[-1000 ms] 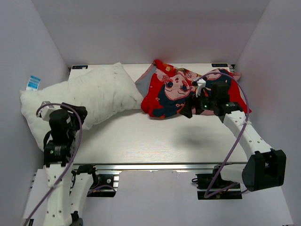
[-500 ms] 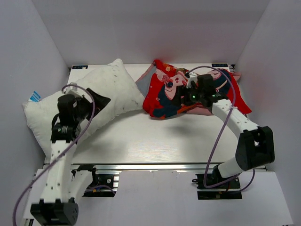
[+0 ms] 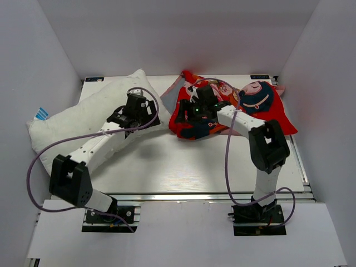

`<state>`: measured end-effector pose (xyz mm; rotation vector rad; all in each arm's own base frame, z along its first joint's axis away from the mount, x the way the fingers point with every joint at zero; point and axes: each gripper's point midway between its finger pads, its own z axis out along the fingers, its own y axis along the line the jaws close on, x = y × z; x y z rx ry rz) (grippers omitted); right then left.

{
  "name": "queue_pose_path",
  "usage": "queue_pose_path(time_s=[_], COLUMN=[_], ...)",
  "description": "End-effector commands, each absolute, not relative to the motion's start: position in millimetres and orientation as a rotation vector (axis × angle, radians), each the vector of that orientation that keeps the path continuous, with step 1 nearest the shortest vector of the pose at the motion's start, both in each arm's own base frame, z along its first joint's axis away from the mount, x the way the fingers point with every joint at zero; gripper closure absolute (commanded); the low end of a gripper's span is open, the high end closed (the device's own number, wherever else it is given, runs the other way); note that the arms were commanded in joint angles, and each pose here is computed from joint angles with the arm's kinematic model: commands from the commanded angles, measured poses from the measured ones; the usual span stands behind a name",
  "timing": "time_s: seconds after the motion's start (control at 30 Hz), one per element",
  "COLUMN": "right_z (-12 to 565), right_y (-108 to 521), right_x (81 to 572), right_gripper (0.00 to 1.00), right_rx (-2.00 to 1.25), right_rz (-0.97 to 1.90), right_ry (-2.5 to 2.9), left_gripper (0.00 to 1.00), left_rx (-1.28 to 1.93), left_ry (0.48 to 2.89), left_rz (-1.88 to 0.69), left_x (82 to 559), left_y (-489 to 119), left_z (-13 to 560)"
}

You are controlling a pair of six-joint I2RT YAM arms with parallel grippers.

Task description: Put the pillow into the pillowcase

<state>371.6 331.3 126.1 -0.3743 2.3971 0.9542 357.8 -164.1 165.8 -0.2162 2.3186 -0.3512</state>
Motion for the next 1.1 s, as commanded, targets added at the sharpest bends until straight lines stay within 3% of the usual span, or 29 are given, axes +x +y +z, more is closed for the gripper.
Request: queue_pose_path(time_s=[0.0,0.17,0.27,0.37,0.4,0.47,0.57,0.6,0.73,0.87,1.07], right_z=[139.2,126.6,110.8,84.9,82.0,78.0,85.3,88.2,110.9,136.1,116.9], right_y=[354.6,387.6,397.8,395.8,393.2,386.2,372.3,368.4,346.0,312.6,245.1], right_x=[399.7,414.1,422.8,421.8,421.9,416.8,410.6,407.7,390.8,354.4,278.9], right_gripper=[0.26,0.30,0.35,0.43,0.51,0.60,0.85,0.98,1.00,1.00,1.00], right_rx=[-0.380,-0.440,-0.427,-0.420,-0.412,-0.411,-0.408,-0.411,-0.435,-0.535,-0.705], right_rz=[0.931,0.883,0.817,0.746,0.736,0.714,0.719,0.728,0.761,0.731,0.594], right_ry=[2.307,2.269,2.268,2.313,2.319,2.332,2.342,2.344,2.330,2.304,2.315], left_gripper=[0.02,0.02,0.16,0.38,0.47,0.54,0.65,0.69,0.81,0.86,0.88], left_rx=[-0.324,-0.352,-0.371,-0.425,-0.435,-0.489,-0.520,-0.520,-0.471,-0.392,-0.228], left_ry=[2.239,2.295,2.350,2.397,2.427,2.417,2.428,2.436,2.459,2.487,2.369], left_rz=[-0.082,0.044,0.088,0.102,0.095,0.077,0.049,0.037,-0.028,-0.181,-0.478], left_x=[385.6,403.6,405.6,401.1,393.8,392.2,385.0,383.2,380.6,372.0,332.1], left_y=[-126.6,-118.4,-108.4,-89.9,-86.0,-73.1,-63.7,-63.7,-70.2,-90.9,-127.1], left_z=[168.5,151.8,131.2,107.5,96.2,92.6,85.1,83.4,80.2,83.8,150.7])
